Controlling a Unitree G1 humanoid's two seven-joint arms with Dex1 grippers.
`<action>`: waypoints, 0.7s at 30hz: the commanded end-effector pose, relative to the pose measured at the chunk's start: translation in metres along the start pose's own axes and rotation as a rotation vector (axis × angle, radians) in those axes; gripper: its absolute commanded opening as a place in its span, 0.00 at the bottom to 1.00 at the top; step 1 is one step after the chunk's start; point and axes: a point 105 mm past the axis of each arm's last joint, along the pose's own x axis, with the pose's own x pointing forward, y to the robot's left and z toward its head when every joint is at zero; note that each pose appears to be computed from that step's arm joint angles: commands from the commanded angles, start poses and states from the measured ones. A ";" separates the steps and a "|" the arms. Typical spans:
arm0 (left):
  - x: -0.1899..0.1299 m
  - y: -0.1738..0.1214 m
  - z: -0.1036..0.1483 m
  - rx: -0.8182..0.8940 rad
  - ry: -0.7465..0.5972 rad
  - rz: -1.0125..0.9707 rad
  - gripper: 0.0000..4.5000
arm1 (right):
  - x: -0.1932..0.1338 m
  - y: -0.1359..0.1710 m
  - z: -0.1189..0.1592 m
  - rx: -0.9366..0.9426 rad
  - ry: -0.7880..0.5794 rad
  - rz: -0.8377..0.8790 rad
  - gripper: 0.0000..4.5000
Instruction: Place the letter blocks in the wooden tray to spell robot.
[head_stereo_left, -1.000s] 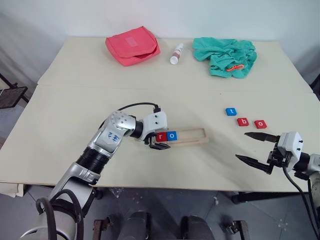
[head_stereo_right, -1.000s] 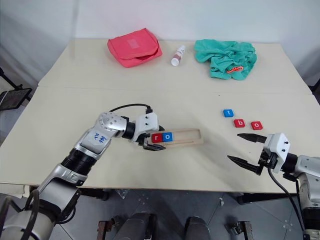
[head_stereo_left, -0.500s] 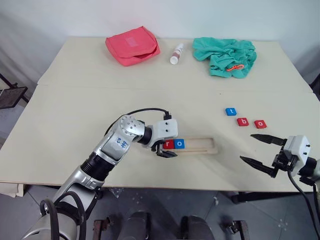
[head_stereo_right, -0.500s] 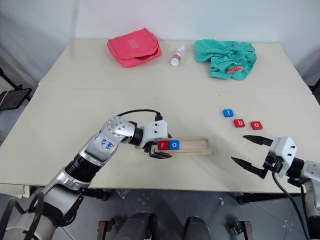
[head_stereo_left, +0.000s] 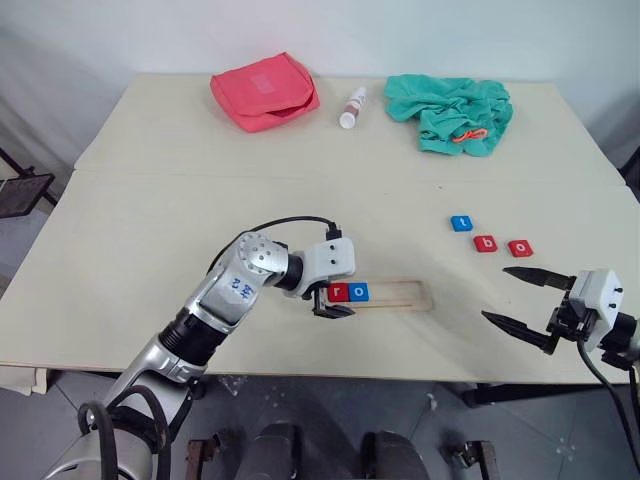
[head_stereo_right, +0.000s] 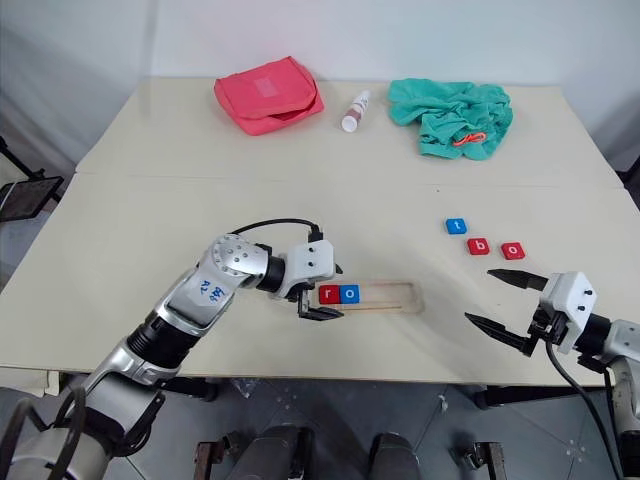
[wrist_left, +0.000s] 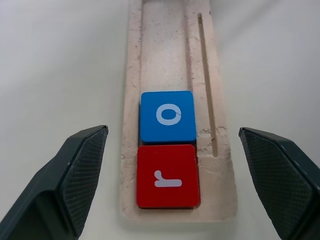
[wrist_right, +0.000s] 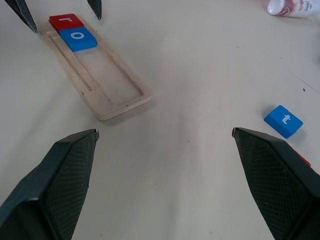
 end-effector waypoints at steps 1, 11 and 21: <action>-0.035 0.011 0.017 0.035 -0.169 0.055 0.99 | -0.013 -0.011 0.012 -0.029 -0.003 -0.060 1.00; -0.098 0.019 0.004 0.076 -0.523 0.203 0.99 | -0.023 -0.041 -0.003 0.132 0.058 -0.446 1.00; -0.098 0.004 -0.043 0.074 -0.575 0.161 0.99 | -0.020 -0.038 -0.005 0.300 0.039 -0.526 1.00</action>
